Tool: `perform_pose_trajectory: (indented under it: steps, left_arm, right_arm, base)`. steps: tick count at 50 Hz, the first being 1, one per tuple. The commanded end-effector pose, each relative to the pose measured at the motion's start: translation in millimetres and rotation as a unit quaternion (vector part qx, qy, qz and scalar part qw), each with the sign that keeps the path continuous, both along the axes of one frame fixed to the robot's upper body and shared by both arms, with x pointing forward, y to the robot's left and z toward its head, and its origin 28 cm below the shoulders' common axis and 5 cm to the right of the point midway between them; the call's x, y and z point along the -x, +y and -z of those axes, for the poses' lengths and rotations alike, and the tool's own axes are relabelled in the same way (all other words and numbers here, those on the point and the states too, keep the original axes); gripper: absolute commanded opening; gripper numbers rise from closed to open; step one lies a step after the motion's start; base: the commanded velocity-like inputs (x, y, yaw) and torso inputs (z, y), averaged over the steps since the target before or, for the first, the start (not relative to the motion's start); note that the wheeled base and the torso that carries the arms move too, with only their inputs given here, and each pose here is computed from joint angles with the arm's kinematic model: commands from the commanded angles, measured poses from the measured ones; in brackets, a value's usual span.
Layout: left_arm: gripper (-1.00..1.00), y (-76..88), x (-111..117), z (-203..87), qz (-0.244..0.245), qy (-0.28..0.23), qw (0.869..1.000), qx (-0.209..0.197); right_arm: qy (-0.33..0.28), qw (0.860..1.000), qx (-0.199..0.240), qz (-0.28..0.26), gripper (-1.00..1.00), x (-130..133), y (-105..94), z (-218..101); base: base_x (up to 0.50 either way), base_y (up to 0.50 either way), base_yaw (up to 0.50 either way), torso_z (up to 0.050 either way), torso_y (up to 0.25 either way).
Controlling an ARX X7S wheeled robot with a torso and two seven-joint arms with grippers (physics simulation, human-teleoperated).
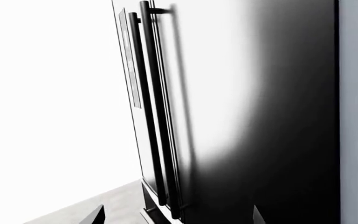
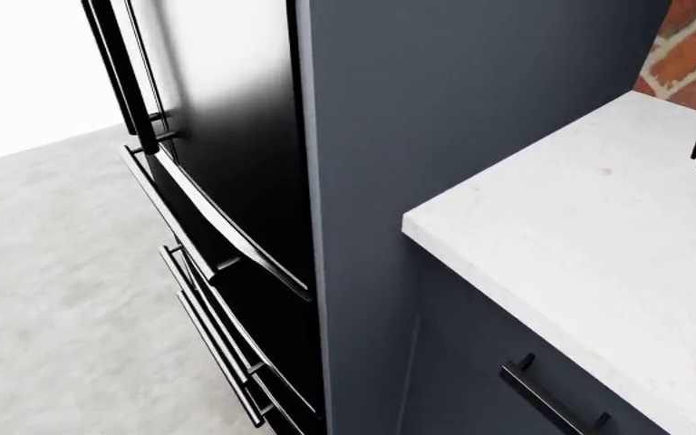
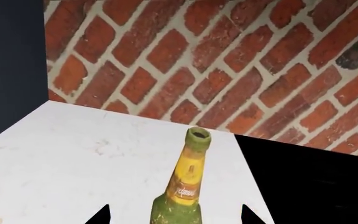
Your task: Move the drinks to the dining counter.
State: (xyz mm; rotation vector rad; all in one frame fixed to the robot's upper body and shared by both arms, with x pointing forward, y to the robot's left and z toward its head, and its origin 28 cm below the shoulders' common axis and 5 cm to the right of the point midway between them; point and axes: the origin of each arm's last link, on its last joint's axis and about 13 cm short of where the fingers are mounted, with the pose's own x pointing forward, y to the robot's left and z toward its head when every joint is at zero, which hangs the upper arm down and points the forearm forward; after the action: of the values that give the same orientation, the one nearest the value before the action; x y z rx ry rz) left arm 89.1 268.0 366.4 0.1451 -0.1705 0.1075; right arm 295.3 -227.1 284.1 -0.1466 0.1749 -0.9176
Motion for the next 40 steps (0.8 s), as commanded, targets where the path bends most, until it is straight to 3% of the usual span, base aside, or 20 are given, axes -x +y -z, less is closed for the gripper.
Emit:
perform_pose_trajectory:
  steps: [1, 10, 21, 33, 40]
  left_arm:
    - [1.0, 0.4, -0.1, 0.0, -0.001, 0.0, 1.0, 0.001]
    - [1.0, 0.5, -0.1, 0.9, -0.003, 0.001, 1.0, 0.0]
    - [1.0, 3.7, -0.5, 3.8, -0.019, 0.011, 1.0, -0.001]
    - [1.0, 6.2, 2.4, 4.0, -0.034, 0.014, 0.999, 0.0]
    - [1.0, 7.2, 3.4, 6.9, -0.047, 0.018, 0.999, 0.0]
  right_arm:
    - [0.002, 1.0, -0.016, 0.017, 1.0, -4.5, -14.4, 10.6]
    - [0.0, 1.0, -0.018, -0.024, 1.0, -19.3, -13.6, 13.7]
    - [0.014, 1.0, -0.023, 0.0, 1.0, -25.6, -27.8, 26.0]
    - [0.034, 0.998, -0.025, 0.047, 1.0, -14.8, -45.7, 37.3]
    - [0.041, 0.998, -0.023, 0.041, 1.0, -27.8, -50.7, 44.8]
  base:
    - [0.0, 0.0, 0.0, 0.0, 0.0]
    - [0.0, 0.0, 0.0, 0.0, 0.0]
    - [0.0, 0.0, 0.0, 0.0, 0.0]
    - [0.0, 0.0, 0.0, 0.0, 0.0]
    - [0.0, 0.0, 0.0, 0.0, 0.0]
